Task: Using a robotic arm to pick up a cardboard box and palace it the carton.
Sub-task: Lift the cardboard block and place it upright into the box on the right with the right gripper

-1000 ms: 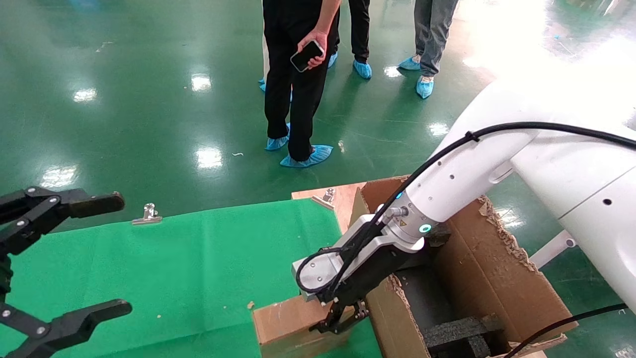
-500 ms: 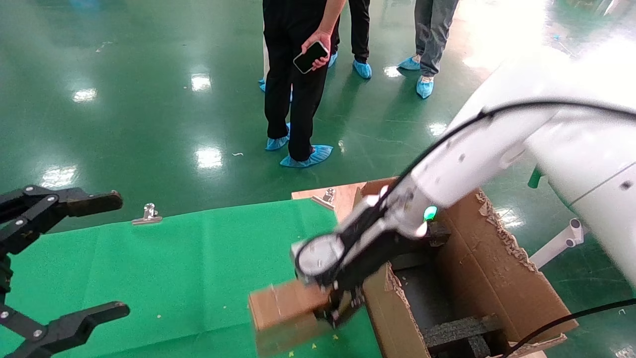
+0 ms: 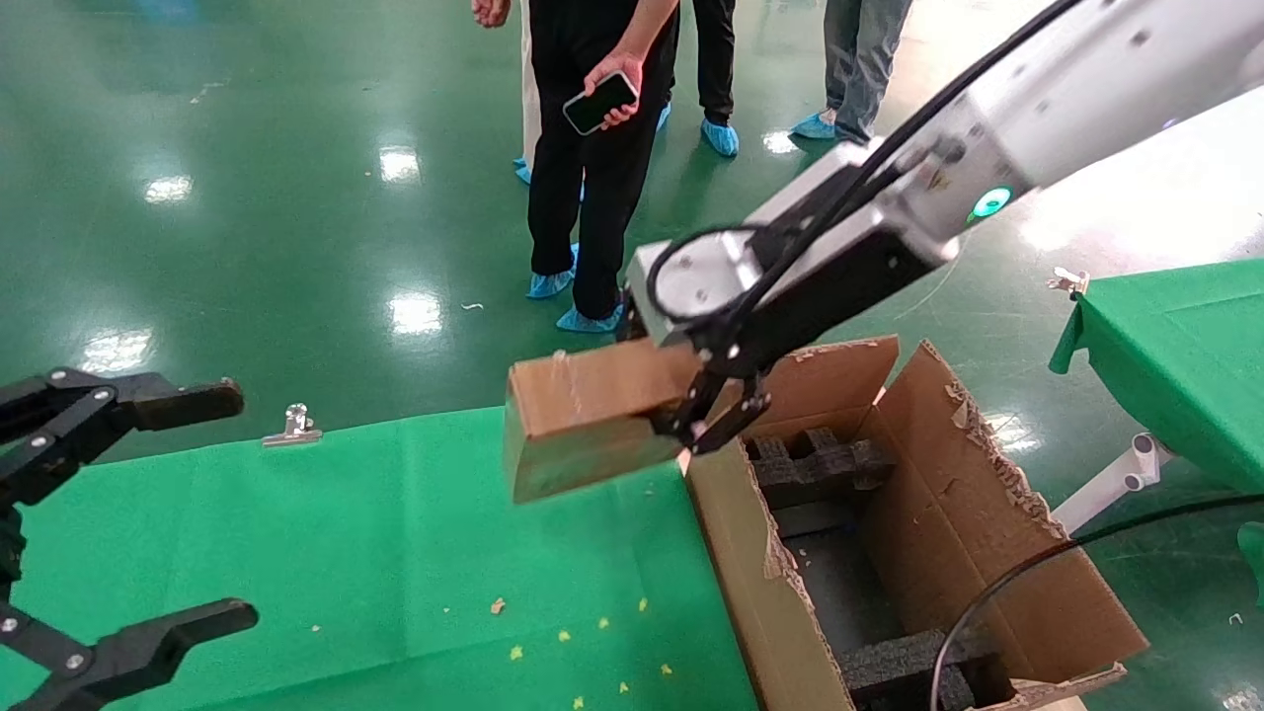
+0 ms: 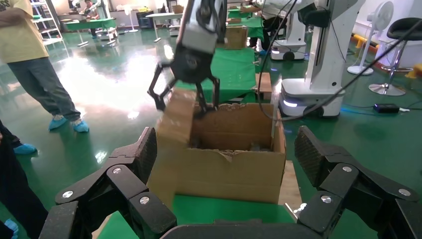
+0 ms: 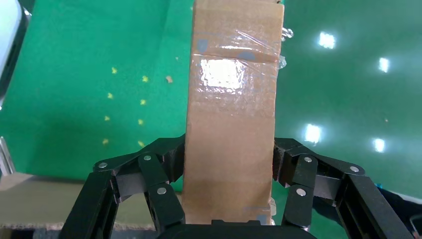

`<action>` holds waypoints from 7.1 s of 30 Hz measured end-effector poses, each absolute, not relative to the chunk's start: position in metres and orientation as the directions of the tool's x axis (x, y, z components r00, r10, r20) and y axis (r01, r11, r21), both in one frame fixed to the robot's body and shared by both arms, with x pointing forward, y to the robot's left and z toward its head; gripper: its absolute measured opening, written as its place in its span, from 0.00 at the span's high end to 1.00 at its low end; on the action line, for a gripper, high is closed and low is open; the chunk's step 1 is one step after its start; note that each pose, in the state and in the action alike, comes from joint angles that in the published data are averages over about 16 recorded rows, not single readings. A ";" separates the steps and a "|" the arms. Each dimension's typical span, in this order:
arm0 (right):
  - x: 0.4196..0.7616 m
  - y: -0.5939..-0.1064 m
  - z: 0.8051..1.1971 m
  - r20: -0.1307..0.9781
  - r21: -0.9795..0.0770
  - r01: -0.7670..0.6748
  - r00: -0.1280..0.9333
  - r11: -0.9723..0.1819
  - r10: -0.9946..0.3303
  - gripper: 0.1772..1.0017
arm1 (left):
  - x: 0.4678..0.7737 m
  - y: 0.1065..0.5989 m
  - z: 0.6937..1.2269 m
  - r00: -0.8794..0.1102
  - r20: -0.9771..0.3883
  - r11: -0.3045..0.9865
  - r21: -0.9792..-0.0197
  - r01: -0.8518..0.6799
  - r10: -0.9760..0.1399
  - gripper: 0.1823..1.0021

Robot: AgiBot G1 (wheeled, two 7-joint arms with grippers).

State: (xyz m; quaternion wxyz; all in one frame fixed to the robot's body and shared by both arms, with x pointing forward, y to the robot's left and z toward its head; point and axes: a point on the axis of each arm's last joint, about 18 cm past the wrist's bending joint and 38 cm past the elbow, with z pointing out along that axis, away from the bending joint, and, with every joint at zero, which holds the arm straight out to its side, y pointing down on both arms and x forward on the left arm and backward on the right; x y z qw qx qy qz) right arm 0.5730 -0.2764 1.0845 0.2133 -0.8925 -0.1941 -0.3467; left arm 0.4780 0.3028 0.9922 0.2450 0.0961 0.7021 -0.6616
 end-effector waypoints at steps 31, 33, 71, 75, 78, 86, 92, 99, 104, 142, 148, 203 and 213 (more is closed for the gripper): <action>0.472 -0.469 1.067 0.682 -0.320 -0.060 0.679 -0.946 -0.273 0.84 | 0.478 0.303 0.992 -0.861 -0.471 0.106 -0.882 0.459 -0.189 0.00; 0.471 -0.477 1.057 0.664 -0.362 -0.103 0.669 -0.927 -0.334 0.84 | 0.478 0.303 0.992 -0.861 -0.471 0.106 -0.882 0.459 -0.189 0.00; 0.453 -0.550 0.930 0.246 -0.808 -0.477 0.261 -0.346 -0.933 0.85 | 0.478 0.303 0.992 -0.862 -0.471 0.105 -0.882 0.459 -0.190 0.00; 0.460 -0.550 0.928 0.213 -0.814 -0.492 0.243 -0.310 -0.946 0.85 | 0.478 0.303 0.992 -0.862 -0.471 0.105 -0.882 0.459 -0.190 0.00; 0.466 -0.551 0.925 0.185 -0.817 -0.508 0.218 -0.273 -0.958 0.86 | 0.478 0.303 0.992 -0.862 -0.471 0.105 -0.882 0.459 -0.190 0.00; 0.488 -0.557 0.919 0.128 -0.820 -0.544 0.125 -0.176 -0.984 0.86 | 0.478 0.303 0.992 -0.862 -0.471 0.105 -0.882 0.459 -0.190 0.00; 0.502 -0.558 0.919 0.123 -0.820 -0.553 0.079 -0.146 -0.989 0.86 | 0.478 0.303 0.992 -0.862 -0.471 0.105 -0.882 0.459 -0.190 0.00; 0.519 -0.555 0.918 0.122 -0.824 -0.553 0.045 -0.127 -0.991 0.86 | 0.478 0.303 0.992 -0.862 -0.471 0.105 -0.882 0.459 -0.190 0.00; 0.531 -0.552 0.918 0.127 -0.832 -0.541 0.028 -0.121 -0.992 0.86 | 0.478 0.303 0.992 -0.862 -0.471 0.105 -0.882 0.459 -0.190 0.00; 0.606 -0.530 0.864 0.233 -0.797 -0.562 0.049 -0.219 -0.971 0.86 | 0.478 0.303 0.992 -0.862 -0.471 0.105 -0.882 0.459 -0.190 0.00; 0.611 -0.528 0.851 0.241 -0.787 -0.573 0.058 -0.230 -0.969 0.86 | 0.478 0.303 0.992 -0.862 -0.471 0.105 -0.882 0.459 -0.190 0.00; 0.608 -0.526 0.795 0.222 -0.716 -0.663 0.078 -0.217 -0.972 0.66 | 0.478 0.303 0.992 -0.862 -0.471 0.105 -0.882 0.459 -0.190 0.00; 0.607 -0.527 0.811 0.237 -0.740 -0.631 0.080 -0.233 -0.968 0.39 | 0.478 0.303 0.992 -0.862 -0.471 0.105 -0.882 0.459 -0.190 0.00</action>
